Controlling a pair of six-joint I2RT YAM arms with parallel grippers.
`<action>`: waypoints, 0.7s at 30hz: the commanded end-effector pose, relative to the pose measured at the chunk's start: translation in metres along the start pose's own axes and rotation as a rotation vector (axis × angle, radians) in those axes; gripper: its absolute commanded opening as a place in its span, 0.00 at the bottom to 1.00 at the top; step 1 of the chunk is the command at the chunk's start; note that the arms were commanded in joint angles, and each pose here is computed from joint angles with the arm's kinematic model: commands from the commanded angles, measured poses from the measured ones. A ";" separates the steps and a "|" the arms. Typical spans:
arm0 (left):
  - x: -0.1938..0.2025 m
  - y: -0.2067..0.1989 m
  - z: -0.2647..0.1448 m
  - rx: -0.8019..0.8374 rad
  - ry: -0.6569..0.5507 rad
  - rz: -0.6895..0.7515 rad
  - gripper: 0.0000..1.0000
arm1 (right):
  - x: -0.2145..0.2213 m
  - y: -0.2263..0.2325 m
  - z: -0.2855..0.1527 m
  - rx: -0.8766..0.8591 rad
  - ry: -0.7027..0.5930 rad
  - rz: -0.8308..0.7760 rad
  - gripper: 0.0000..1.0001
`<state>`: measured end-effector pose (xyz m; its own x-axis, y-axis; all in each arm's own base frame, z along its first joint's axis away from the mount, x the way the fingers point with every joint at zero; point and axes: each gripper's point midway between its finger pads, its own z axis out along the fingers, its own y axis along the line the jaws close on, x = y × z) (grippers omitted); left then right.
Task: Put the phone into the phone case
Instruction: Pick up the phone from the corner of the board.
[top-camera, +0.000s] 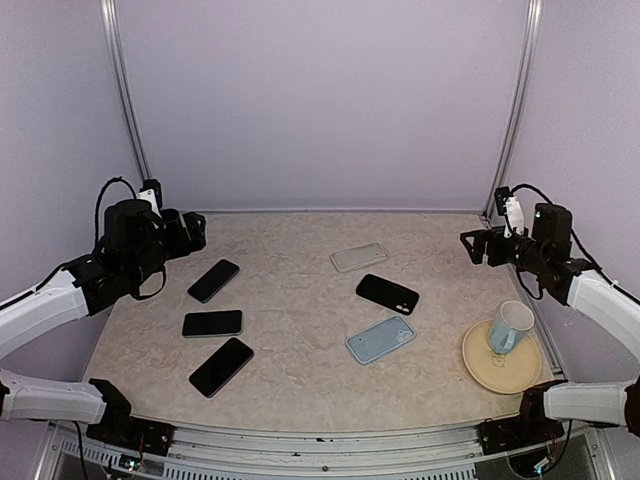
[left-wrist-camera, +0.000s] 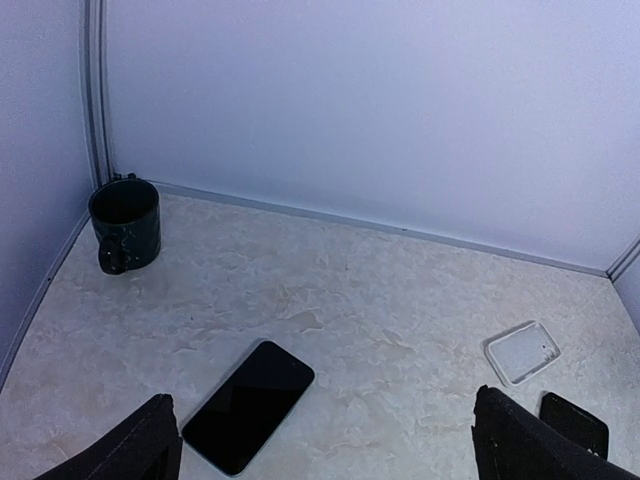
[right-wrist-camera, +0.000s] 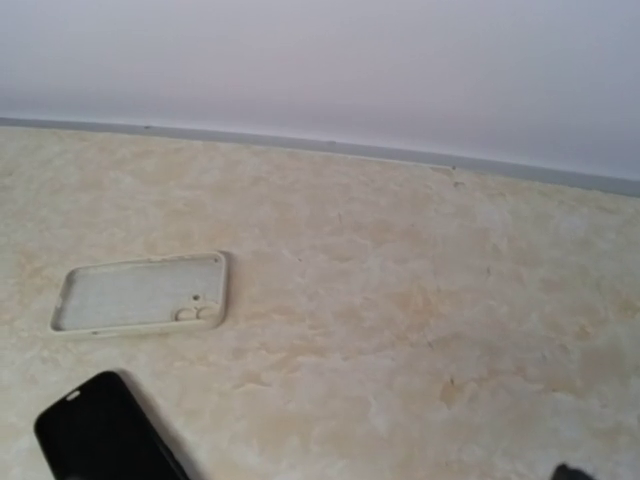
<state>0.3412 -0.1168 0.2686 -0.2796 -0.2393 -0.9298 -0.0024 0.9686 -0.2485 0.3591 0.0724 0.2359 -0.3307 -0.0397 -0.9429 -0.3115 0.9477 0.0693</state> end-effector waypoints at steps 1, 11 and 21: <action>-0.015 -0.003 -0.002 -0.009 -0.036 -0.020 0.99 | -0.023 -0.001 -0.004 -0.014 -0.065 -0.023 1.00; -0.023 -0.009 -0.002 0.013 -0.049 0.028 0.99 | -0.039 0.000 -0.009 -0.011 -0.133 0.025 1.00; -0.026 -0.039 0.003 0.227 0.015 0.092 0.99 | -0.045 0.010 -0.004 -0.083 -0.163 0.121 1.00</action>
<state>0.3492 -0.1388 0.2866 -0.2910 -0.1972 -0.9362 0.1197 0.9633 -0.2401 0.3658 0.0758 0.2695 -0.2406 0.0867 -0.9668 -0.3111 0.9366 0.1614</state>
